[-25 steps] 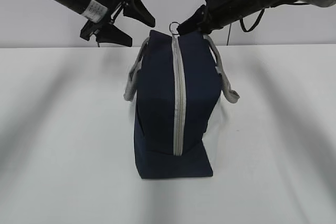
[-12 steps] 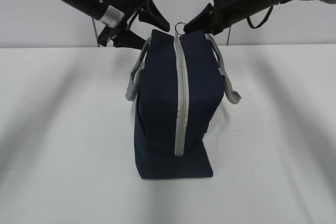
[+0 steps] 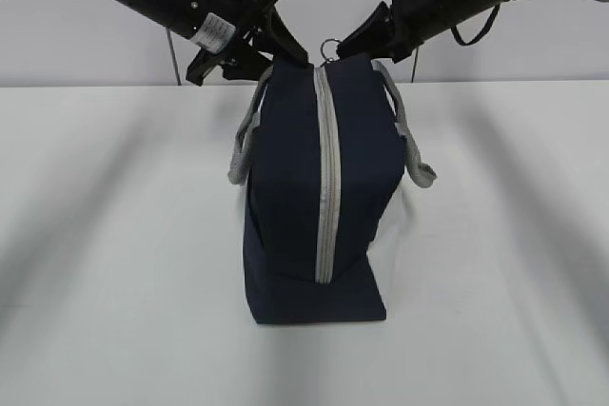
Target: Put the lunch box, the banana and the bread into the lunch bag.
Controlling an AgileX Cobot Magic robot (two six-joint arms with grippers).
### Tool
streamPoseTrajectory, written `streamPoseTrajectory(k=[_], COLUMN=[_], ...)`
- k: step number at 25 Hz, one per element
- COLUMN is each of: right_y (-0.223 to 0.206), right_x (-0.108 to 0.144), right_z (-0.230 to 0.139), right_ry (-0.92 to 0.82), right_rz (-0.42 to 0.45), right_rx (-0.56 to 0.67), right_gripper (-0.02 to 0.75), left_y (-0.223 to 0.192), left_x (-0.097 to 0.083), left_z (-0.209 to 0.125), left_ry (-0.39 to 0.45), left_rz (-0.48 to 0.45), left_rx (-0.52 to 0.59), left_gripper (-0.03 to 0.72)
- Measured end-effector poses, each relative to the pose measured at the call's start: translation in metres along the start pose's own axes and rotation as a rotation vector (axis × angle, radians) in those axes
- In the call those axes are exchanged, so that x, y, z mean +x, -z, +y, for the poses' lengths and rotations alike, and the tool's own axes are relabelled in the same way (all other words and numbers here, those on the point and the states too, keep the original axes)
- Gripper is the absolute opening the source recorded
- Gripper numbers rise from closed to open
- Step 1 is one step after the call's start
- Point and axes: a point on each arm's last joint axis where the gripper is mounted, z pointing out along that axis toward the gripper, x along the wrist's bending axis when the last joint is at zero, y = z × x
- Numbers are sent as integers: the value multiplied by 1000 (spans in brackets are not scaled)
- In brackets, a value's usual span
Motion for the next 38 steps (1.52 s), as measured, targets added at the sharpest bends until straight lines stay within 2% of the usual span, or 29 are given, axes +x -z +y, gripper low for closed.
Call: streamPoseTrajectory(k=[6,8,18,27,38], right_y=[-4,-4,-19,-29,-31], right_x=[-1,-1,-7,-8,-8], right_z=[-6,-6,-22,-32,-35], right_ry=[24,30,-9,-37,-43], right_rz=[7,3,-8,6,15], right_rx=[21,21,-1,-12,-8], right_gripper=[-16,-16,-16,-16,-15], left_y=[-1,-2,-7,-6,10], left_x=[-1,-2,-10,-15,-33], left_z=[0,-1,-9,-10,-4], left_ry=[-34,-49,-138,-171,-249], left_rz=[0,0,-20,-52,-70], left_rx=[0,3,58,80,67], left_gripper=[50,14,7,7,7])
